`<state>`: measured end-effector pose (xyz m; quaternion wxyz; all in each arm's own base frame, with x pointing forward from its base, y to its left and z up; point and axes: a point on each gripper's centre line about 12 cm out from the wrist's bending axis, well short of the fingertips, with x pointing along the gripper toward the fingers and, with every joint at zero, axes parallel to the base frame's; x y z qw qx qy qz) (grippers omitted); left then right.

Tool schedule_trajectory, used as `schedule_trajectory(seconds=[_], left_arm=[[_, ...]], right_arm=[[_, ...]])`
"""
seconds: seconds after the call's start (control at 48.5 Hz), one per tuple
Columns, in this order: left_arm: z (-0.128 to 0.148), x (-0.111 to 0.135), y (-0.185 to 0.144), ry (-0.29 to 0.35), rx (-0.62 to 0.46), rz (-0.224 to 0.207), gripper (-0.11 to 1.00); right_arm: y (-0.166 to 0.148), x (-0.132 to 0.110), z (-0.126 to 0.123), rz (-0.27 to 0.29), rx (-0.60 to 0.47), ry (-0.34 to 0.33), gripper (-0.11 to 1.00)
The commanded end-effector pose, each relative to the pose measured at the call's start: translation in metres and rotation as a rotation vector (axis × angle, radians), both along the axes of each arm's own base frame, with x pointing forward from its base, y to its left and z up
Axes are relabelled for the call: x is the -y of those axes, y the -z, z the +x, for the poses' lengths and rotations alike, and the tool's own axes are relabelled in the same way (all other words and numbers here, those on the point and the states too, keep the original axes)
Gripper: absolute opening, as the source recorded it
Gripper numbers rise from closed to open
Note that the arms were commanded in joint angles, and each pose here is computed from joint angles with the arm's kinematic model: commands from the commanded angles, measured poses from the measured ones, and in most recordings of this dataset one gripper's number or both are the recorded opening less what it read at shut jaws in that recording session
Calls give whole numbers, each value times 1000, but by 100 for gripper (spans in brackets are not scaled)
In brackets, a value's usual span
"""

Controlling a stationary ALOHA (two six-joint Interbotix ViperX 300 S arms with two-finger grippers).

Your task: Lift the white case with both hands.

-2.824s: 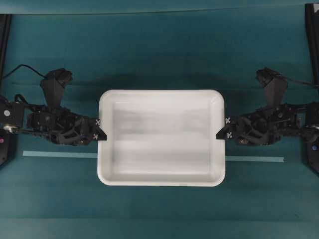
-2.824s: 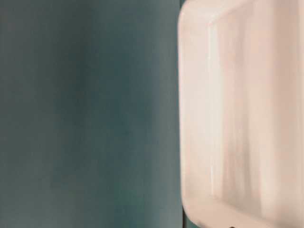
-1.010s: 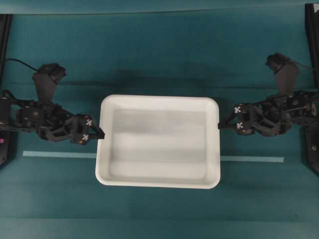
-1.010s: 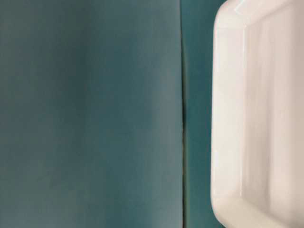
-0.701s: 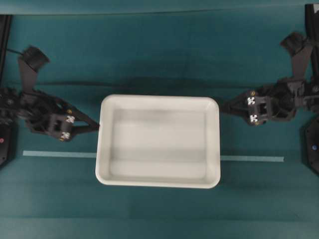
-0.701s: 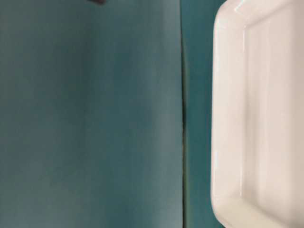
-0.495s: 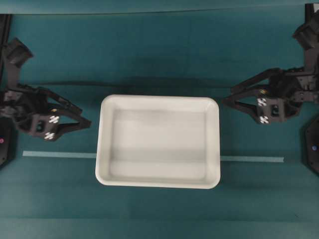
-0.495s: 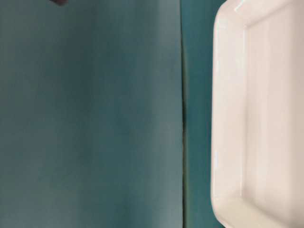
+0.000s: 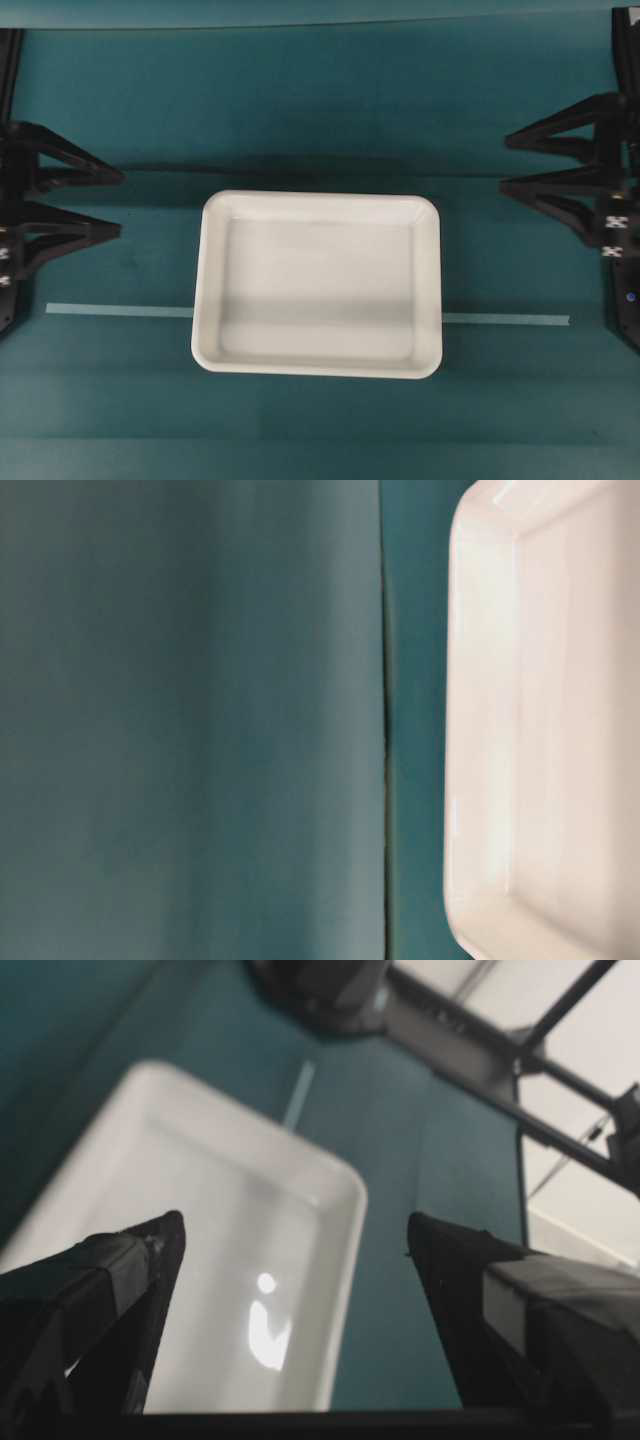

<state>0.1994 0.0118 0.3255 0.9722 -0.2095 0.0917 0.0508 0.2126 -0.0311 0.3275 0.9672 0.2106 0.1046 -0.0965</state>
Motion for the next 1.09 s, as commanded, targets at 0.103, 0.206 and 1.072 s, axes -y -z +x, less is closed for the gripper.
schedule_trajectory(seconds=[0.103, 0.206, 1.072], left_arm=[[-8, 0, -24, 14, 79, 111, 95], [-12, 0, -28, 19, 95, 145, 95], [-13, 0, -27, 21, 91, 157, 95]], right_arm=[[-12, -2, -5, -95, 31, -26, 86], [-12, -4, -5, -137, 29, -43, 87], [-5, -4, -3, -149, 9, -52, 87]])
